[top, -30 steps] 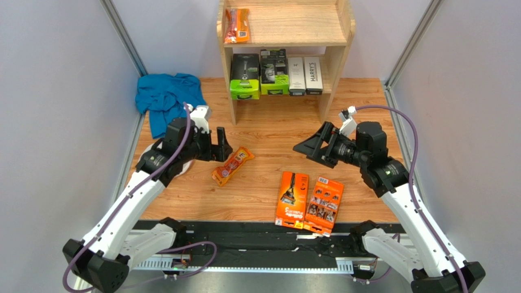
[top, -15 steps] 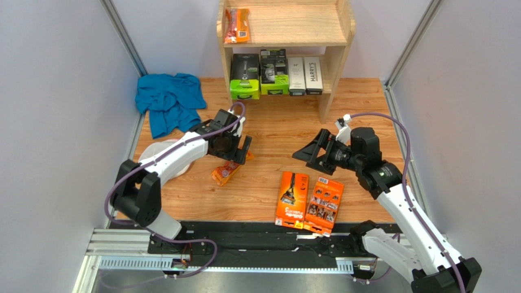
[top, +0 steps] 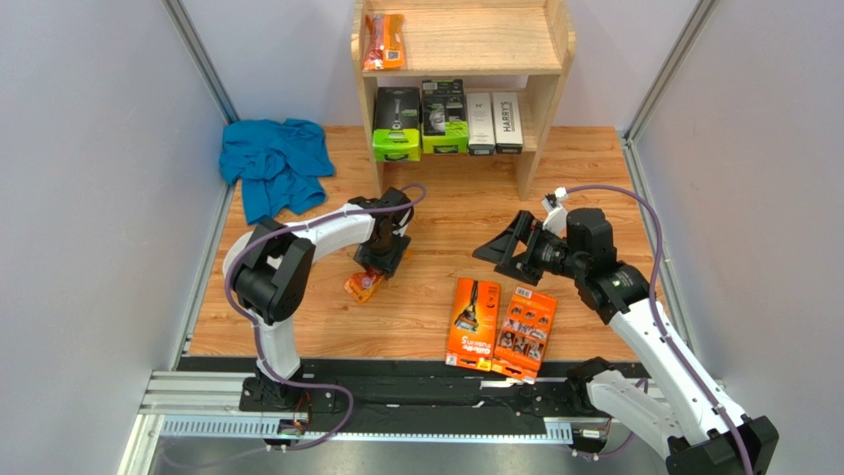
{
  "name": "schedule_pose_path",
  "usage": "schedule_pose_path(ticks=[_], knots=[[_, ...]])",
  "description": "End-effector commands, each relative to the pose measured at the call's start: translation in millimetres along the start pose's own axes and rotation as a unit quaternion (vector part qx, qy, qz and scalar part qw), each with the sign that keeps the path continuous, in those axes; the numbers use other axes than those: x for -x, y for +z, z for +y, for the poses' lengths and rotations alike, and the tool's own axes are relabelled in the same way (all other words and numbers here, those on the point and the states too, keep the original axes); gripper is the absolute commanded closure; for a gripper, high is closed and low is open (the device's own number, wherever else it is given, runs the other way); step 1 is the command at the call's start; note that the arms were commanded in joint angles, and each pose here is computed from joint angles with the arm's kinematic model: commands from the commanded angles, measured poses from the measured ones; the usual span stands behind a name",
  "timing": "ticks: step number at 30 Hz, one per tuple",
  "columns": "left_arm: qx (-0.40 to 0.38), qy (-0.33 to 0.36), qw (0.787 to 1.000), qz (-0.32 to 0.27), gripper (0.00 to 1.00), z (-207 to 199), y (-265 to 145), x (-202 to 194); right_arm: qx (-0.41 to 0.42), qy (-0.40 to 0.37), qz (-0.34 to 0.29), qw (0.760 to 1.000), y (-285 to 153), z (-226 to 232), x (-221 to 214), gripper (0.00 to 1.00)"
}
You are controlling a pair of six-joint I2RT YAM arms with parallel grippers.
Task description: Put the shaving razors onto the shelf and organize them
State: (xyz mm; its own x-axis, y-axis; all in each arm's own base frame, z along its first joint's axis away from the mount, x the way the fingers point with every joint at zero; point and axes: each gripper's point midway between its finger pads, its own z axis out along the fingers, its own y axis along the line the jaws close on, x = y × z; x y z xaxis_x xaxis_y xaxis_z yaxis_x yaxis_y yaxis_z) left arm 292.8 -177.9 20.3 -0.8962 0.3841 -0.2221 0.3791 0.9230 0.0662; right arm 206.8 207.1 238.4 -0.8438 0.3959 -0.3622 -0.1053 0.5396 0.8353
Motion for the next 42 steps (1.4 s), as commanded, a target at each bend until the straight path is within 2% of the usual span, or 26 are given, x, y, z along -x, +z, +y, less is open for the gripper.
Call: schedule_pose_path(ticks=[1,3,4,5,10,12,18,21,25,29,31,36,37,39,40,42], knots=[[-0.003,0.000,1.000,-0.008,0.60,-0.7,-7.0,8.7,0.020,-0.010,-0.010,1.000,-2.8,6.6,1.5,0.09],[-0.010,-0.002,1.000,-0.010,0.77,-3.0,-9.8,8.3,0.017,-0.009,-0.008,1.000,-2.1,4.3,-0.7,0.09],[-0.014,-0.005,1.000,-0.011,0.94,-4.4,-11.4,7.9,0.017,-0.010,-0.006,1.000,-1.5,4.2,-3.0,0.09],[-0.024,-0.007,1.000,-0.012,0.99,-7.3,-14.2,6.5,0.015,-0.012,-0.004,1.000,-0.3,2.4,-5.0,0.09],[-0.104,-0.017,0.992,-0.064,1.00,-29.3,-57.9,6.1,0.010,-0.006,0.009,1.000,12.2,-4.3,-16.4,0.09],[-0.173,-0.017,0.979,-0.107,1.00,-48.9,-88.0,11.4,0.017,-0.008,0.005,1.000,18.6,-3.9,-17.5,0.09],[-0.338,-0.013,0.928,-0.157,1.00,-93.9,-152.5,-0.1,0.053,-0.019,-0.002,0.998,36.1,16.6,-19.0,0.10],[-0.377,-0.016,0.911,-0.169,1.00,-104.1,-170.0,-9.1,0.074,-0.022,-0.011,0.997,45.8,29.2,-15.0,0.09],[-0.398,-0.028,0.901,-0.172,1.00,-109.0,-173.1,-15.9,0.111,-0.041,-0.005,0.993,59.1,59.2,-15.2,0.10],[-0.423,-0.034,0.889,-0.175,1.00,-115.3,-182.4,-17.6,0.116,-0.055,0.004,0.992,80.3,76.1,-18.4,0.10],[-0.428,-0.034,0.884,-0.183,1.00,-115.8,-188.8,-16.2,0.100,-0.048,0.017,0.994,95.8,70.0,-23.2,0.11],[-0.431,-0.033,0.882,-0.187,1.00,-115.3,-194.7,-18.3,0.101,-0.037,0.024,0.994,112.3,70.8,-24.2,0.25],[-0.432,-0.033,0.882,-0.186,1.00,-115.4,-194.8,-19.7,0.092,-0.034,0.029,0.995,117.5,65.7,-25.5,0.36],[-0.433,-0.033,0.881,-0.188,1.00,-115.2,-197.9,-20.6,0.080,-0.030,0.031,0.996,120.9,63.6,-24.6,0.45],[-0.434,-0.032,0.880,-0.191,1.00,-115.0,-199.9,-20.5,0.072,-0.026,0.034,0.996,123.8,60.0,-25.8,0.54],[-0.436,-0.031,0.878,-0.194,1.00,-114.9,-203.1,-21.6,0.062,-0.021,0.030,0.997,125.1,55.7,-25.0,0.61]])
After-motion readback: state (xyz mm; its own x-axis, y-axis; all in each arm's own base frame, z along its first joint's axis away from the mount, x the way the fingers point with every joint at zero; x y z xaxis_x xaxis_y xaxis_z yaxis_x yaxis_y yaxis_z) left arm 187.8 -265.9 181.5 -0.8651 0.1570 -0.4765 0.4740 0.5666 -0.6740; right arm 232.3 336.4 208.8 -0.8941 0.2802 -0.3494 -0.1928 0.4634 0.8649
